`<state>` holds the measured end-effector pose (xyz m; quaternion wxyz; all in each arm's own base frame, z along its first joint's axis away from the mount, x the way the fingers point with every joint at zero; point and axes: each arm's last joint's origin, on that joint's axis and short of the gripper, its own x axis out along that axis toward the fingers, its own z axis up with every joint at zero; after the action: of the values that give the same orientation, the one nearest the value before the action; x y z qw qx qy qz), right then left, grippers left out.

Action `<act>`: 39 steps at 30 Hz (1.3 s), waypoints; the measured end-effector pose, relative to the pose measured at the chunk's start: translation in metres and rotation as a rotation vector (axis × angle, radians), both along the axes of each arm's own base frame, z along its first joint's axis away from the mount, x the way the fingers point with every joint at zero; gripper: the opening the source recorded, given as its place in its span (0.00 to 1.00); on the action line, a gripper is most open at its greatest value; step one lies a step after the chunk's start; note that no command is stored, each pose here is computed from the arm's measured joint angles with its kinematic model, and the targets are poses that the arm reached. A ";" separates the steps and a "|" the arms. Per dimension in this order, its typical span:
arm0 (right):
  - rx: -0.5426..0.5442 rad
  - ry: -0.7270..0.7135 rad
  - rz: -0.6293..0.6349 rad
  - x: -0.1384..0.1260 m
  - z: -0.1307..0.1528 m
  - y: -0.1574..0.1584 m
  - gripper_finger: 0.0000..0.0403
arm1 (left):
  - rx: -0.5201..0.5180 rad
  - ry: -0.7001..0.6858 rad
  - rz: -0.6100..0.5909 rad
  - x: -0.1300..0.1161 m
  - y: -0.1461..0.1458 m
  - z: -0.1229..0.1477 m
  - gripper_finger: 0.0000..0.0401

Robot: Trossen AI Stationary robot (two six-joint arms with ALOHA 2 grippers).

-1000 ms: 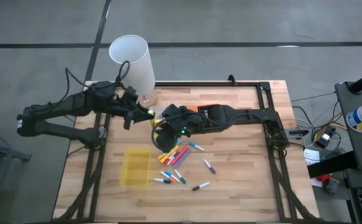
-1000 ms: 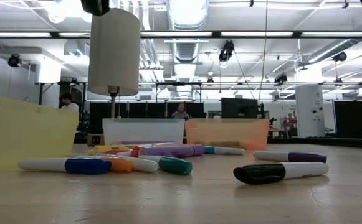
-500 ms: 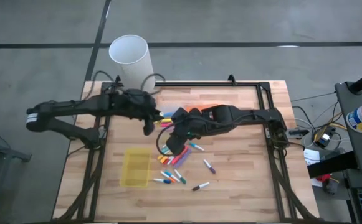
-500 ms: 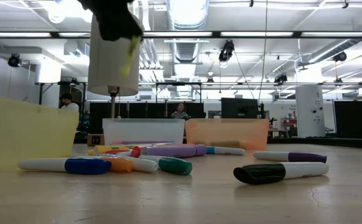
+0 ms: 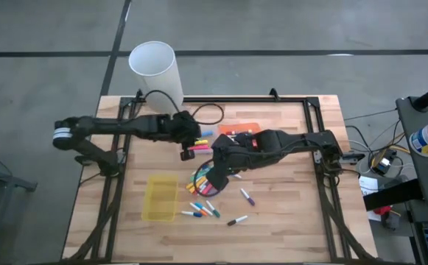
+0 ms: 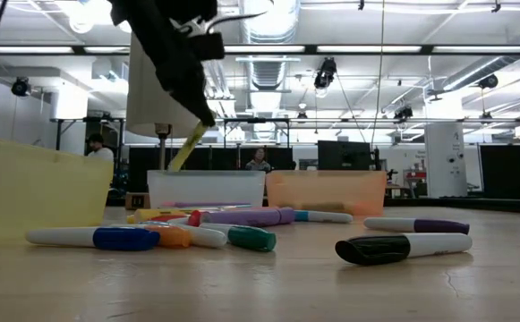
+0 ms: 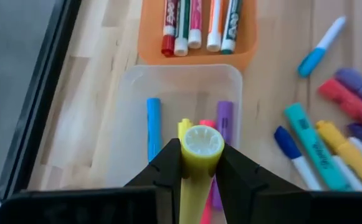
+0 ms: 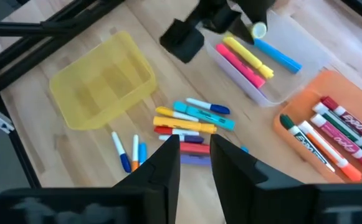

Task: Pick & Place Markers
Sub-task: Put the bottom yellow highlighter into the transparent bin, then put the purple highlighter into the transparent bin

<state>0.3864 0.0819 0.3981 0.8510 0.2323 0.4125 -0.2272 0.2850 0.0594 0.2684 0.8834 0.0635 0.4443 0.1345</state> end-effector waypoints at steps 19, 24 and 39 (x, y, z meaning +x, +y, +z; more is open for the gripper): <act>-0.005 -0.011 -0.021 -0.001 0.001 0.002 0.20 | -0.010 0.041 0.087 0.019 0.026 0.003 0.31; -0.031 -0.014 -0.028 -0.001 0.001 0.002 0.18 | -0.030 0.050 0.119 0.015 0.025 0.004 0.31; -0.058 0.177 -0.024 0.003 -0.053 0.010 0.17 | -0.429 -0.292 0.229 -0.055 -0.009 0.081 0.31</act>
<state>0.3898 0.0922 0.3453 0.8148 0.1913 0.4766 -0.2689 0.2303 0.0507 0.3497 0.9104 -0.1957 0.3350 0.1438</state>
